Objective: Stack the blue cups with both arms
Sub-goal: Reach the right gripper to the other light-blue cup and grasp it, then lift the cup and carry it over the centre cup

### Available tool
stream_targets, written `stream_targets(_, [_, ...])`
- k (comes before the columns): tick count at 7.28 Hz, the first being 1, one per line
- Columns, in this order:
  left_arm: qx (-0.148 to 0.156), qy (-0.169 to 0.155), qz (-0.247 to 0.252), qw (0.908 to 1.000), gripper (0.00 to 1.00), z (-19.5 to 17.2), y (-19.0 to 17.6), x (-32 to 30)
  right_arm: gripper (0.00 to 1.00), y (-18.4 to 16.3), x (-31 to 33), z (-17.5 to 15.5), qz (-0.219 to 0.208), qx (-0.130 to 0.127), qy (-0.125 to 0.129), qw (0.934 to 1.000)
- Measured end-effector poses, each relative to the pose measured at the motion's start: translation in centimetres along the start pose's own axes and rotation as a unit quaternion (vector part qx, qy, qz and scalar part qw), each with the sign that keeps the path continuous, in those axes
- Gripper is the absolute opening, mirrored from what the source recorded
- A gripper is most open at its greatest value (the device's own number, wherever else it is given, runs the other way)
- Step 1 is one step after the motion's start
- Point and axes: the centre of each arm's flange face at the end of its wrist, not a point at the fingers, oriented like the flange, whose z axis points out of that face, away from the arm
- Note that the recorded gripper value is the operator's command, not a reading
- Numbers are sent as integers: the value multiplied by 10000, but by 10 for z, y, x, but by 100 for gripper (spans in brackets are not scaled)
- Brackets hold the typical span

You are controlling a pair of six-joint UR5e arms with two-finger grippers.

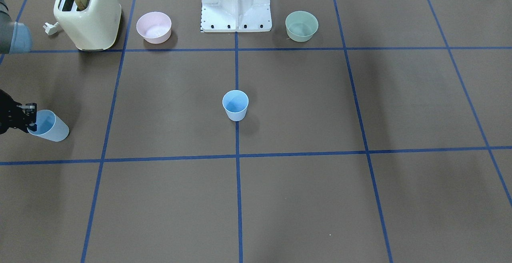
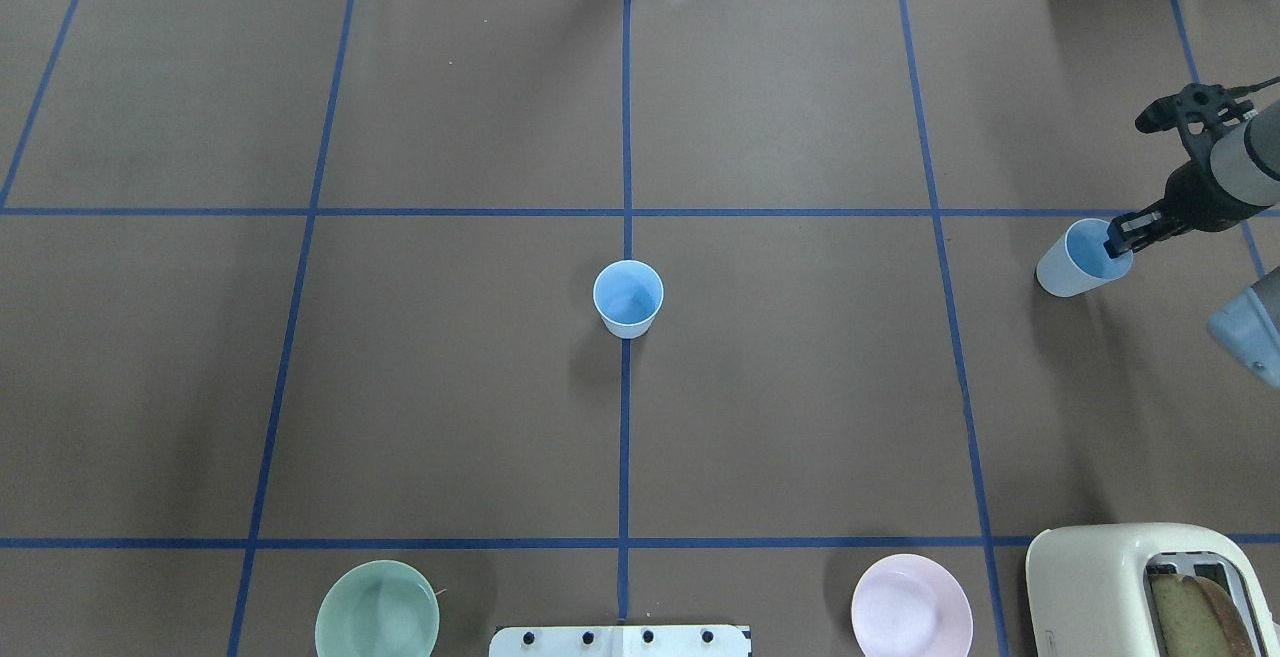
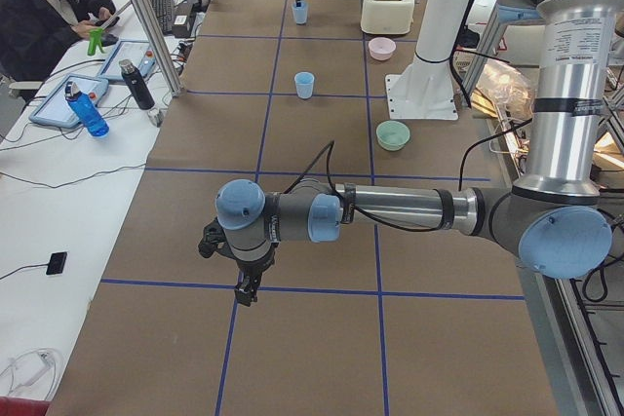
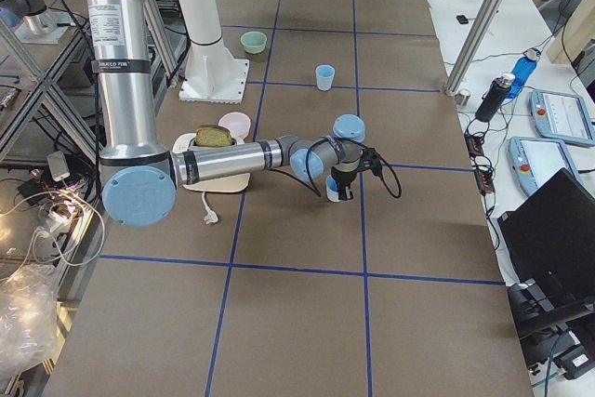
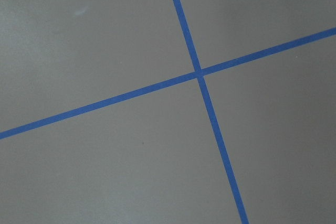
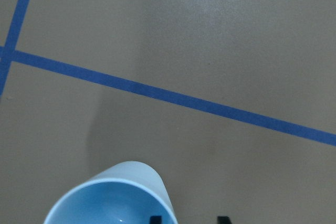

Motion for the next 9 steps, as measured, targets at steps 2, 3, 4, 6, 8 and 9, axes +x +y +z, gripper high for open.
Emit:
stream_targets(2, [-48,-57,-46,10000,98,3,8,-4,0,-13,-17,-14,-109,147,-126,9998])
stream_targets(3, [-72,-76,-101,9999,98,5,13,-6,0,-25,-31,-30,-63,243,-314,9992])
stream_targets(4, [-92,-76,-137,9998,98,7,17,-7,0,-43,-53,-54,127,372,-597,9974])
stream_targets(6, [-94,-77,-153,9998,98,8,20,-6,0,-93,-121,-101,654,546,-977,9916])
stream_targets(8, [-89,-66,-148,9998,98,7,20,-5,0,-133,-227,-137,1267,616,-1142,9834])
stream_targets(9, [-82,-17,-180,9998,98,6,20,-3,0,-140,-281,-147,1551,671,-1151,9789])
